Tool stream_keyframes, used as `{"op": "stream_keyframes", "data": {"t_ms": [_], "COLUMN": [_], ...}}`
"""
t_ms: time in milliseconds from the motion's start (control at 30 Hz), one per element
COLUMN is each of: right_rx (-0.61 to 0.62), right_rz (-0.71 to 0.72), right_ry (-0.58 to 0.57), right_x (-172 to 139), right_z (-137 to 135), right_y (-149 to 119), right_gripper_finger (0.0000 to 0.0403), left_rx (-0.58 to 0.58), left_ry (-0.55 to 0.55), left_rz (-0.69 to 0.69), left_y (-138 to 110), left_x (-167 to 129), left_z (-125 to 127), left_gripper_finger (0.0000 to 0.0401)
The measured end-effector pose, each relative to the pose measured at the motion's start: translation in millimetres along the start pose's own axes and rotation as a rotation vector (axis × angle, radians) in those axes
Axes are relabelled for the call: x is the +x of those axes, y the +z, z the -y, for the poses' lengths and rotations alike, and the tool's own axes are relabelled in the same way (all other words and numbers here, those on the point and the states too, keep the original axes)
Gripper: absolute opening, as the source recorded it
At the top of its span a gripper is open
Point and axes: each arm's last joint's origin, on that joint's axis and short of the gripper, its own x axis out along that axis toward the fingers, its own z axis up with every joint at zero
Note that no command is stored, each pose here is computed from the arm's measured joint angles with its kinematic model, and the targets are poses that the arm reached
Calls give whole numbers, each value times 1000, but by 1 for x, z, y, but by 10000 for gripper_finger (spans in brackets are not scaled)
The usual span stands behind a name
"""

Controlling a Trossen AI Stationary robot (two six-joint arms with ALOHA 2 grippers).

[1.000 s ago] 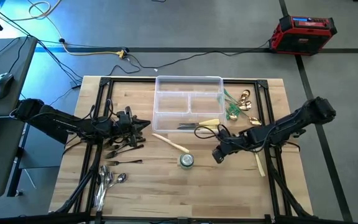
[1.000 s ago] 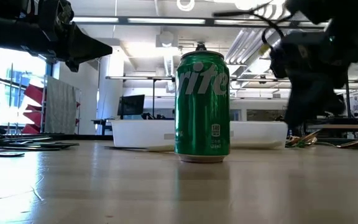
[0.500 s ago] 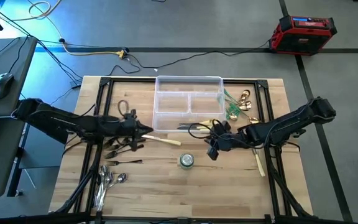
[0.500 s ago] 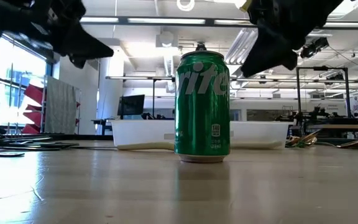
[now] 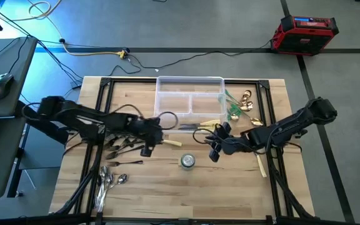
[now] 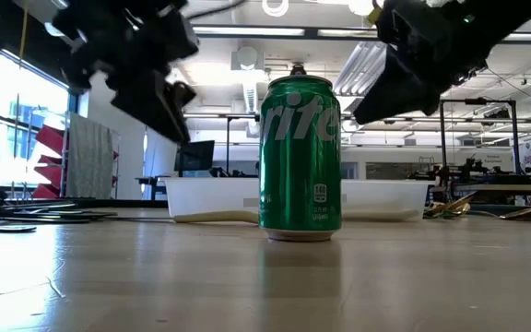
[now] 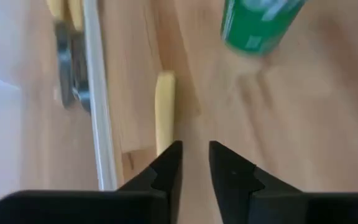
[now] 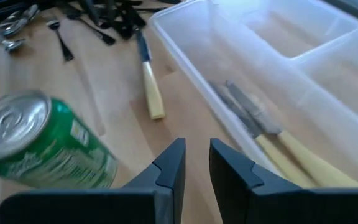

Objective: Sort silverware
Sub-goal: Put the yellow table knife into the silverware tray

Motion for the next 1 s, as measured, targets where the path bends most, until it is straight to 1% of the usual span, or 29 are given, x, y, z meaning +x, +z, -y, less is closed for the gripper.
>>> {"op": "stream_keyframes", "data": {"t_ms": [100, 200, 367, 500, 600, 767, 800, 900, 1000], "right_rx": [-10, -24, -29, -25, -25, -27, -27, -27, -28], "right_rz": [-6, 4, 6, 6, 7, 6, 6, 6, 5], "right_ry": [9, 16, 22, 23, 24, 26, 27, 27, 27], "right_x": [-1, -2, -2, -2, -2, -2, -2, -2, -2], "right_z": [-2, -4, -4, -4, -4, -5, -5, -5, -5], "right_y": [-6, -6, -6, -6, -6, -6, -6, -6, -6], "right_gripper_finger": [56, 56, 56, 56, 56, 55, 55, 56, 55], "left_rx": [20, 30, 58, 48, 48, 31, 22, 9, 0], "left_ry": [-4, -15, -38, -51, -50, -41, -37, -10, 9], "left_rz": [-71, -146, -227, -249, -262, -253, -250, -243, -252], "left_y": [3, 0, -7, -9, -11, -11, -11, -8, 2], "left_x": [19, 40, 67, 77, 81, 82, 82, 82, 79], "left_z": [-7, -10, -14, -16, -16, -17, -18, -19, -20], "left_gripper_finger": [96, 111, 115, 114, 96, 23, 15, 13, 6]}}
